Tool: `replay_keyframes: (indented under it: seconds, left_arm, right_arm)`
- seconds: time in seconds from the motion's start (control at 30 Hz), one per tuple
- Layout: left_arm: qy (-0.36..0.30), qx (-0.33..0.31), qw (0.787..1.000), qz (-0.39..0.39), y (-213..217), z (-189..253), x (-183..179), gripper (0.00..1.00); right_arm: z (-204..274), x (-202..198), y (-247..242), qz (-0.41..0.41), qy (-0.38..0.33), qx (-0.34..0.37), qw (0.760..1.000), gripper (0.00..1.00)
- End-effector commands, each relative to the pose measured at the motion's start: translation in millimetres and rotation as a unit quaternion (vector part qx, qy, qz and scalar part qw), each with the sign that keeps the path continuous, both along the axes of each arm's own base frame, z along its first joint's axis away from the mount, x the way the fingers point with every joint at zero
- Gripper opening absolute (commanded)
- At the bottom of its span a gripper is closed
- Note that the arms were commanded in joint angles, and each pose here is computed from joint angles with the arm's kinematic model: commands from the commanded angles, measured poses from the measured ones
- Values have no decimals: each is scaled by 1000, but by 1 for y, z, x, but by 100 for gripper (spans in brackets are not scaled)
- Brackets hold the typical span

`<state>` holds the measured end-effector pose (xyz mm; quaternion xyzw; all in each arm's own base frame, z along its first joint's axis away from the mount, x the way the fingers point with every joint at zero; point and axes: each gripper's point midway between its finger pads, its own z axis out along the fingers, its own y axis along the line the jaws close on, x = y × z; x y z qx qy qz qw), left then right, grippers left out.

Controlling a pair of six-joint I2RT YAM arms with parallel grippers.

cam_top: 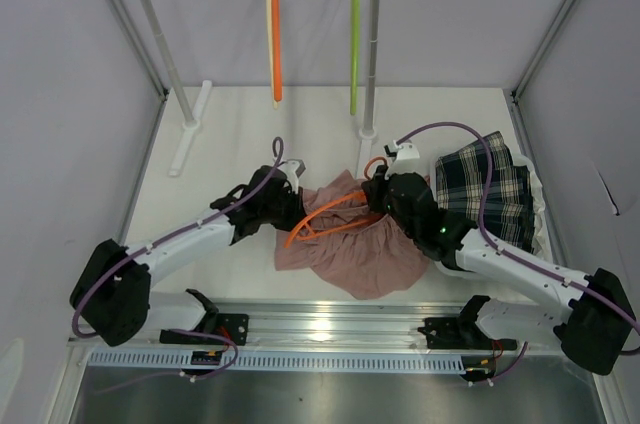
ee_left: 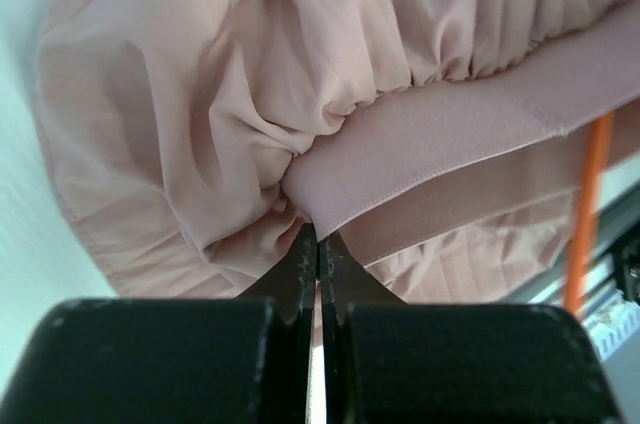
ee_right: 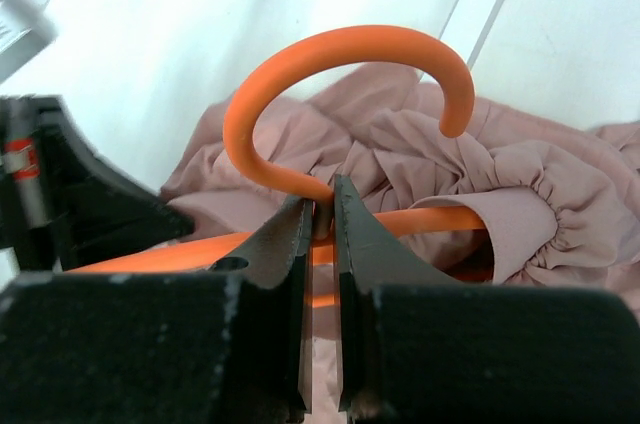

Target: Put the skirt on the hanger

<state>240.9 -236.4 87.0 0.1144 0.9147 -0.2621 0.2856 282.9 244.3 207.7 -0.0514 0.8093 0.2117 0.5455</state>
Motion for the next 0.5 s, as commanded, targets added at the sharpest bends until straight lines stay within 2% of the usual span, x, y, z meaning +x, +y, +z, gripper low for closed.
replay_keyframes:
  seconds: [0.0, 0.2, 0.47]
  left_arm:
    - [-13, -29, 999, 4, 3, 26, -7, 0]
    - [-14, -34, 999, 11, 20, 41, -24, 0]
    - [-15, -31, 999, 17, 39, 49, -40, 0]
  right_arm:
    - [18, 19, -8, -57, -42, 33, 997, 0]
    - [19, 35, -27, -123, -72, 19, 990, 0]
    - [22, 42, -38, -166, -101, 5, 981, 0]
